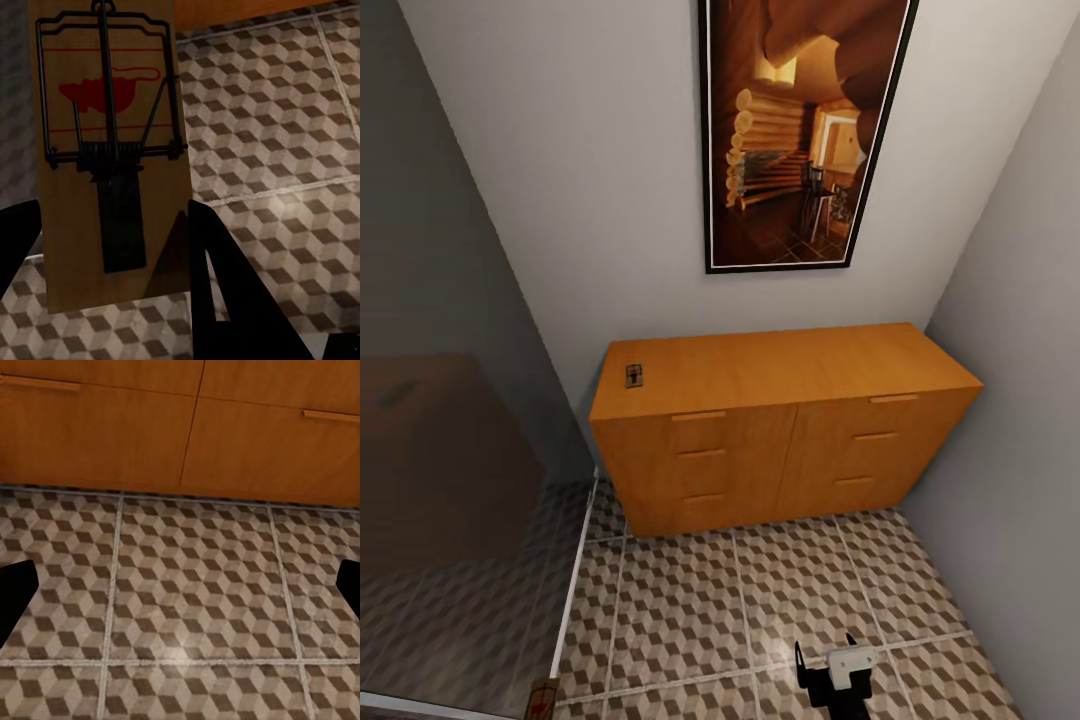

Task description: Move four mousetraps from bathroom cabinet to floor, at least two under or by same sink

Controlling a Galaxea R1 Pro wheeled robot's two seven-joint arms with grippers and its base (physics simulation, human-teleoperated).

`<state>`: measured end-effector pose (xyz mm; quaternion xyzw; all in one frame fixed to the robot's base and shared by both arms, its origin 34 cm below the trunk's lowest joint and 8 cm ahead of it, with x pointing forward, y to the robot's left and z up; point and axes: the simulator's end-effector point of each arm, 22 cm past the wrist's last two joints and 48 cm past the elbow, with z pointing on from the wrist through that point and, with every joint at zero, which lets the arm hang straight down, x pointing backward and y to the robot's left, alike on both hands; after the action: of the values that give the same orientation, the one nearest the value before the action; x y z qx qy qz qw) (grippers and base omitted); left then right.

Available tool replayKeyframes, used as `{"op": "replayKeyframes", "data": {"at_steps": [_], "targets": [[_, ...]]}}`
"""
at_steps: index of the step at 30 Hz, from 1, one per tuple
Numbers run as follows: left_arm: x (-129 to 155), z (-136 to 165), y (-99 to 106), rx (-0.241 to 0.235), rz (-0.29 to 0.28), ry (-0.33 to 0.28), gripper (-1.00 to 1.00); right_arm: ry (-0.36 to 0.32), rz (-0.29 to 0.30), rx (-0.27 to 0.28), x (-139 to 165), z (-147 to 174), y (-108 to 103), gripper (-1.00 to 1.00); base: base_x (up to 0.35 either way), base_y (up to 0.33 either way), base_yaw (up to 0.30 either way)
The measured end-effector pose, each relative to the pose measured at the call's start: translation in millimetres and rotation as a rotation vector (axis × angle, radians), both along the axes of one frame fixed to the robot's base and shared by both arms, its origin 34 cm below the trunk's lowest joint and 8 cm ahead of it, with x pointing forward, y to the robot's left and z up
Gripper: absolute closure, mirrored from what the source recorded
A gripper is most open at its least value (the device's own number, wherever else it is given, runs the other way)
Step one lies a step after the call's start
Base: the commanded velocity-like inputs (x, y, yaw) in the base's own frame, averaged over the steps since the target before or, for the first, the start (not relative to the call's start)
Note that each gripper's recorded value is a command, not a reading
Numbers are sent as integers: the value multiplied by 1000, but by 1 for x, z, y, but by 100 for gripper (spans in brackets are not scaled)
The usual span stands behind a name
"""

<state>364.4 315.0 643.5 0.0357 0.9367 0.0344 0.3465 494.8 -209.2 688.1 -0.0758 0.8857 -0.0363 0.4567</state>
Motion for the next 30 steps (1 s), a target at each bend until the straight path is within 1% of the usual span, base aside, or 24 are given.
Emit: {"op": "replayKeyframes", "data": {"at_steps": [4, 13, 15, 16, 17, 19, 20, 23, 27, 30], "targets": [[0, 0, -1, -1, 0, 1, 100, 3, 1, 2, -1, -1, 1, -100, -130, 0, 0], [0, -1, -3, -3, 1, 1, 100, 0, -8, -8, 4, 1, -3, -100, -266, 0, 0], [0, 0, -3, -3, 1, 1, 100, -20, -11, -11, 15, 7, -4, -100, -91, 0, 0], [0, 0, -3, -3, 1, 1, 100, -38, -14, -17, 33, 15, -4, -100, -50, 0, 0], [0, 0, -3, -3, 2, 1, 100, -41, -16, -20, 40, 18, -4, -100, -32, 0, 0], [0, 0, -3, -3, 2, 1, 100, -32, -23, -41, 67, 30, -5, -100, -18, 0, 0], [0, 0, -3, -3, 2, 1, 100, -30, -26, -46, 74, 34, -5, -100, -10, 0, 0], [0, 0, -3, -3, 2, 1, 100, -43, -39, -63, 112, 64, -5, -100, -6, 0, 0], [0, 0, -3, -3, 2, 1, 100, -55, -60, -81, 147, 102, -7, -100, -1, 0, 0], [0, 0, -3, -3, 2, 2, 100, -59, -77, -87, 166, 130, -9, -100, 0, 0, 0]]}}
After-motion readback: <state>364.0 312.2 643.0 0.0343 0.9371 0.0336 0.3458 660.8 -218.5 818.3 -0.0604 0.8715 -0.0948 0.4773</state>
